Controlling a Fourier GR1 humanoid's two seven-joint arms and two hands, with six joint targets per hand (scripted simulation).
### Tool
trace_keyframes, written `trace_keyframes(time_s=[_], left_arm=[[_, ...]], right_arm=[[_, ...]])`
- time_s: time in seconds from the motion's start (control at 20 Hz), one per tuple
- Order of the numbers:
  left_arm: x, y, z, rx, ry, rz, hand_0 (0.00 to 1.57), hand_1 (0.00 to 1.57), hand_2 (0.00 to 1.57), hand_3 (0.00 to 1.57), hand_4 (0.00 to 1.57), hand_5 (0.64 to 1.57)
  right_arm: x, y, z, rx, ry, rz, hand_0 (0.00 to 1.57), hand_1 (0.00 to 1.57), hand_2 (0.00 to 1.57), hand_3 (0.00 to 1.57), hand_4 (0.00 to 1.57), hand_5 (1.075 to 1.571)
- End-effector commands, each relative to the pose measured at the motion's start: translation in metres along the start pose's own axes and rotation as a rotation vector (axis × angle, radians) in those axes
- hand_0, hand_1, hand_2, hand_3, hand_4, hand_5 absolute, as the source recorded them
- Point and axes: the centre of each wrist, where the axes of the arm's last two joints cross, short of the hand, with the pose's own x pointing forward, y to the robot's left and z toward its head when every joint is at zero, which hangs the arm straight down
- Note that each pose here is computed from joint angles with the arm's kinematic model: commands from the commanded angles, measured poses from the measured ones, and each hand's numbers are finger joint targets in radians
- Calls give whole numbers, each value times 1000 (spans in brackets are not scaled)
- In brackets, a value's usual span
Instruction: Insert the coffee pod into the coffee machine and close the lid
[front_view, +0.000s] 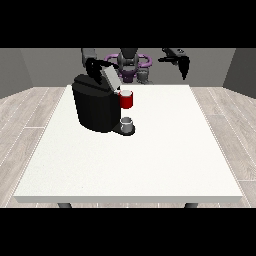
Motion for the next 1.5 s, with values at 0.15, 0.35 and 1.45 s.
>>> trace_keyframes(time_s=[0.15,0.35,1.45], left_arm=[[4,-8,4,-31,25,-1,0,0,0,0,0,1571],[-9,5,7,24,17,-12,0,0,0,0,0,1571],[-16,21,7,31,19,-29,0,0,0,0,0,1571]], right_arm=[[-7,15,-7,25,28,19,0,0,0,0,0,1571],[3,8,-11,44,-19,10,0,0,0,0,0,1571],[37,91,-32,187,-117,90,0,0,0,0,30,1571]])
